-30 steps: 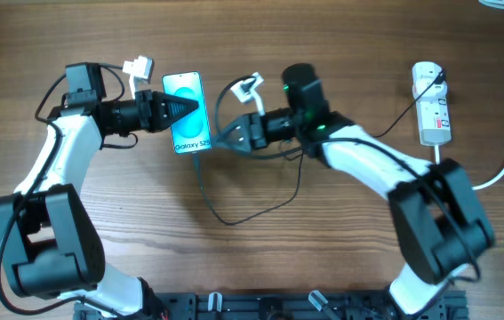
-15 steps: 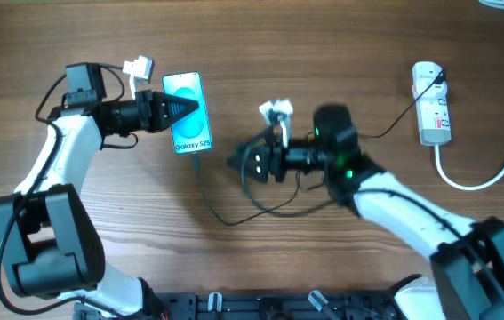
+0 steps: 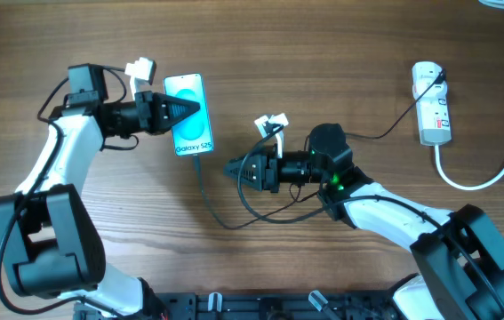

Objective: Plug charger to phone and switch on socket

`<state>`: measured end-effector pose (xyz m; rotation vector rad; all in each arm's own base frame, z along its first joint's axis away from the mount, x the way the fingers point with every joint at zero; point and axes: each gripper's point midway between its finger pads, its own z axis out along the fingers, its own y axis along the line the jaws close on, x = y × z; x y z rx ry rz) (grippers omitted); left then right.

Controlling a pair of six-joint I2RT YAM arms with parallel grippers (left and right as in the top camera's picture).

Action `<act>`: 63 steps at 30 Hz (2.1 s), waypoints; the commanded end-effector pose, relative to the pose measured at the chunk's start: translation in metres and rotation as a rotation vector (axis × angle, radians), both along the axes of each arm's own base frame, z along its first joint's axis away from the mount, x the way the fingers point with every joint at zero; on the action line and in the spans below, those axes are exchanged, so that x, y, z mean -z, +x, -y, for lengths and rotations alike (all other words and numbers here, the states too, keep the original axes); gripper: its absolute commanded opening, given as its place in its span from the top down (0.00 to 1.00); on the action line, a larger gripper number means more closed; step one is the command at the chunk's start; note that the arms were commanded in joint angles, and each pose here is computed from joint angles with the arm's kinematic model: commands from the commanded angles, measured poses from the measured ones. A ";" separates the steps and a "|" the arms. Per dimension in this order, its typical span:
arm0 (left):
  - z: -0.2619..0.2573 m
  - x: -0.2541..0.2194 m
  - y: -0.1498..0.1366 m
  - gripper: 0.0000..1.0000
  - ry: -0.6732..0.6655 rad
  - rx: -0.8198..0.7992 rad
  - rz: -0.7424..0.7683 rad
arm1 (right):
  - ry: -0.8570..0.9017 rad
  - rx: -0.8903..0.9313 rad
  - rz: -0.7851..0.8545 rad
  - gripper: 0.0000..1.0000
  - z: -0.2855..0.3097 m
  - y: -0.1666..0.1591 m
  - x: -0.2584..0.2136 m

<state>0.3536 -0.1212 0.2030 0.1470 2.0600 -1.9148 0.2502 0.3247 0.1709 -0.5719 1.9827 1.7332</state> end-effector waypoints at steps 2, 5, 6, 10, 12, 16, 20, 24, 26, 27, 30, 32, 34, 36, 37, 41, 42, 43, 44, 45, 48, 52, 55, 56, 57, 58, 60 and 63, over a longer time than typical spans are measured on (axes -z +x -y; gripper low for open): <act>0.022 -0.014 -0.012 0.96 -0.046 0.082 0.056 | 0.005 0.038 -0.141 0.68 0.000 0.004 0.003; 0.023 -0.014 -0.012 0.96 -0.046 0.087 0.059 | 0.014 0.049 -0.226 0.68 0.000 0.004 0.003; 0.023 -0.014 -0.012 0.96 -0.046 0.087 0.059 | 0.018 0.048 -0.222 0.68 -0.001 0.004 0.002; 0.023 -0.014 -0.012 0.96 -0.046 0.087 0.059 | 0.021 0.043 -0.225 0.66 -0.002 0.002 0.001; 0.023 -0.014 -0.012 0.96 -0.043 0.086 0.058 | 0.020 0.045 -0.239 0.66 -0.006 0.000 0.001; 0.023 -0.014 -0.012 0.96 -0.043 0.086 0.061 | 0.016 0.060 -0.230 0.65 -0.013 -0.002 0.002; 0.023 -0.014 -0.012 0.96 -0.043 0.086 0.061 | 0.017 0.070 -0.228 0.64 -0.013 -0.001 0.001; 0.023 -0.014 -0.012 0.96 -0.044 0.086 0.061 | 0.017 0.073 -0.236 0.64 -0.013 0.000 0.001; 0.023 -0.014 -0.012 0.96 -0.044 0.087 0.060 | 0.017 0.073 -0.236 0.64 -0.013 0.000 0.001; 0.023 -0.014 -0.012 0.96 -0.044 0.087 0.060 | 0.018 0.073 -0.237 0.64 -0.013 0.000 0.001; 0.024 -0.014 -0.012 0.96 -0.044 0.089 0.060 | 0.019 0.069 -0.255 0.64 -0.013 -0.001 0.001; 0.027 -0.014 -0.014 0.96 -0.044 0.097 0.060 | 0.017 0.054 -0.256 0.64 -0.017 -0.007 0.001; 0.031 -0.014 -0.015 0.96 -0.044 0.109 0.061 | 0.015 0.035 -0.255 0.64 -0.022 -0.013 0.001; 0.033 -0.014 -0.016 0.96 -0.045 0.116 0.060 | 0.016 0.021 -0.251 0.64 -0.026 -0.018 0.000; 0.034 -0.014 -0.017 0.96 -0.045 0.117 0.060 | 0.020 0.020 -0.250 0.63 -0.026 -0.019 -0.001; 0.034 -0.014 -0.017 0.96 -0.045 0.119 0.060 | 0.046 0.027 -0.238 0.65 -0.027 -0.017 -0.008; 0.035 -0.014 -0.017 0.96 -0.046 0.121 0.060 | 0.046 0.033 -0.237 0.68 -0.027 -0.016 -0.008; 0.035 -0.014 -0.017 0.96 -0.047 0.122 0.060 | 0.044 0.041 -0.239 0.70 -0.027 -0.014 -0.007; 0.035 -0.014 -0.018 0.96 -0.047 0.123 0.060 | 0.042 0.045 -0.241 0.70 -0.027 -0.014 -0.006; 0.035 -0.014 -0.018 0.96 -0.047 0.123 0.059 | 0.041 0.048 -0.240 0.70 -0.027 -0.013 -0.006; 0.035 -0.014 -0.018 0.96 -0.047 0.123 0.056 | 0.039 0.064 -0.241 0.68 -0.026 -0.011 -0.005; 0.037 -0.014 -0.019 0.96 -0.047 0.128 0.056 | 0.031 0.072 -0.219 0.67 -0.026 -0.009 -0.003; 0.039 -0.014 -0.020 0.96 -0.048 0.135 0.056 | 0.027 0.067 -0.190 0.69 -0.027 -0.010 -0.003; 0.040 -0.014 -0.020 0.96 -0.048 0.136 0.056 | 0.024 0.066 -0.181 0.70 -0.027 -0.010 -0.002; 0.040 -0.014 -0.020 0.96 -0.048 0.138 0.057 | 0.022 0.065 -0.176 0.71 -0.027 -0.010 -0.001; 0.041 -0.014 -0.020 0.96 -0.048 0.139 0.057 | 0.018 0.065 -0.182 0.75 -0.027 -0.010 0.002; 0.041 -0.014 -0.020 0.96 -0.048 0.139 0.057 | 0.015 0.065 -0.185 0.79 -0.027 -0.010 0.003; 0.041 -0.014 -0.020 0.96 -0.048 0.139 0.057 | 0.015 0.065 -0.186 0.81 -0.027 -0.010 0.003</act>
